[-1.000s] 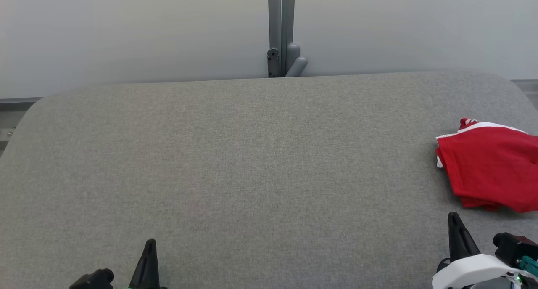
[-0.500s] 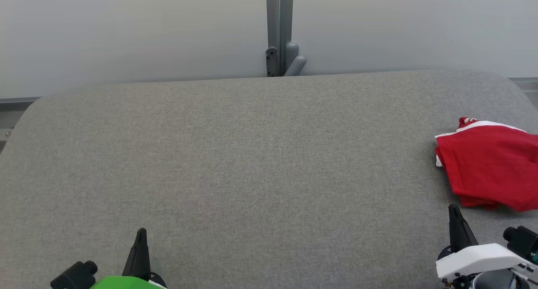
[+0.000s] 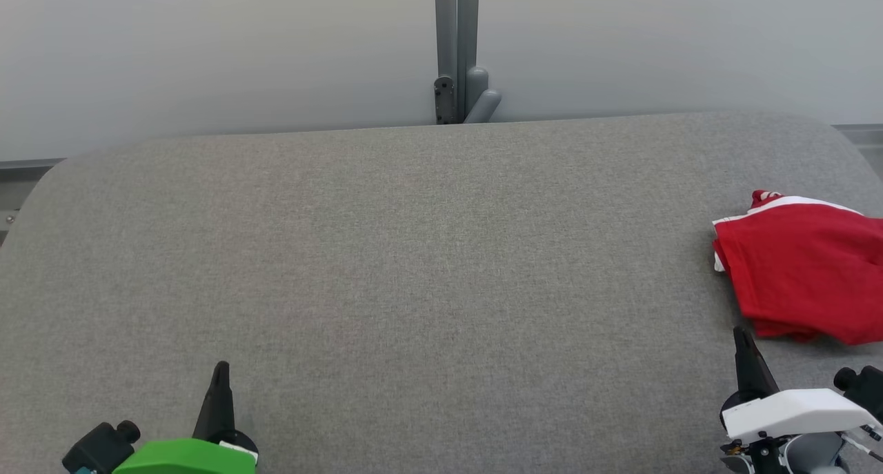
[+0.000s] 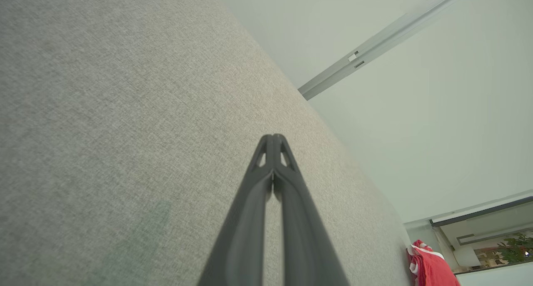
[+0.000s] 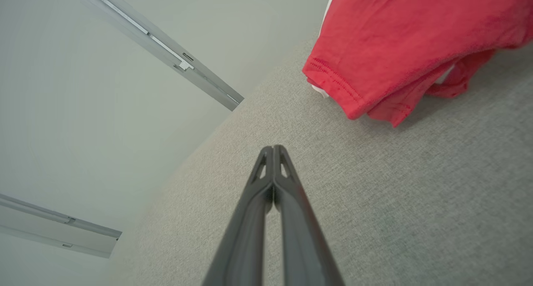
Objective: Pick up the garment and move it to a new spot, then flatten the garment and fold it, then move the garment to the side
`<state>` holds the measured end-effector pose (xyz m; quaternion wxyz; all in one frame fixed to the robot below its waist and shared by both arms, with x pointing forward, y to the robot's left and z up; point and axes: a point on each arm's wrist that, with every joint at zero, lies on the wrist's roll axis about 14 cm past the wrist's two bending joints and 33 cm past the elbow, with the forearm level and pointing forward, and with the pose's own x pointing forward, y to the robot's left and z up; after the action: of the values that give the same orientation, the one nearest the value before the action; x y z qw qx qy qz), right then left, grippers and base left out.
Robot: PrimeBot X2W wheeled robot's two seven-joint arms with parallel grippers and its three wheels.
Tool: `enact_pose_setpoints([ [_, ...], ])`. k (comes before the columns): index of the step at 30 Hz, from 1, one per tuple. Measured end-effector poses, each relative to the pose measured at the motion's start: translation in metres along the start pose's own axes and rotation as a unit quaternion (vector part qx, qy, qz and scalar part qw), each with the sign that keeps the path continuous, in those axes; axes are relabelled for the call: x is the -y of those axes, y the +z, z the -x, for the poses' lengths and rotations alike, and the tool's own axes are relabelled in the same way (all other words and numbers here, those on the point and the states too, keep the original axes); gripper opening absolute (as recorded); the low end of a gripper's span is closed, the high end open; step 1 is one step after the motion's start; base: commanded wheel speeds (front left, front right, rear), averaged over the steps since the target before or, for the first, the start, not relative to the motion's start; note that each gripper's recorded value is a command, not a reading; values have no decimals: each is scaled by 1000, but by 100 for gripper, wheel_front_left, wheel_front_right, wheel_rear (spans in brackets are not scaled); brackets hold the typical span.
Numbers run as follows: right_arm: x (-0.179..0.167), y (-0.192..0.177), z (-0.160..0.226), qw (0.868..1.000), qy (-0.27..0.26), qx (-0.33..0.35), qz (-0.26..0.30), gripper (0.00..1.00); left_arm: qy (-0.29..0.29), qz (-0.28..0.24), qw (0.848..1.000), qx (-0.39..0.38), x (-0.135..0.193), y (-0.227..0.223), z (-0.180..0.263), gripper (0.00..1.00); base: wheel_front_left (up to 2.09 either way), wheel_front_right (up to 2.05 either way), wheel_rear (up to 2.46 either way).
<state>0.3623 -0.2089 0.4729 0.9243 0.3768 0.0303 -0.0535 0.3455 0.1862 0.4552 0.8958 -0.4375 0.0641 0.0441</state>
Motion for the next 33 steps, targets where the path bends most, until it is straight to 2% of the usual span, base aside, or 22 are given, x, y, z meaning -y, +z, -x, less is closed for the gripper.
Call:
enact_pose_setpoints([
  [16, -5, 3, -5, 995, 4, -4, -102, 0, -10, 86, 996, 6, 8, 11, -10, 0, 0, 0, 0],
  [33, -13, 7, -10, 981, 15, -6, -194, 0, -23, 160, 987, 7, 16, 20, -17, 0, 0, 0, 0],
])
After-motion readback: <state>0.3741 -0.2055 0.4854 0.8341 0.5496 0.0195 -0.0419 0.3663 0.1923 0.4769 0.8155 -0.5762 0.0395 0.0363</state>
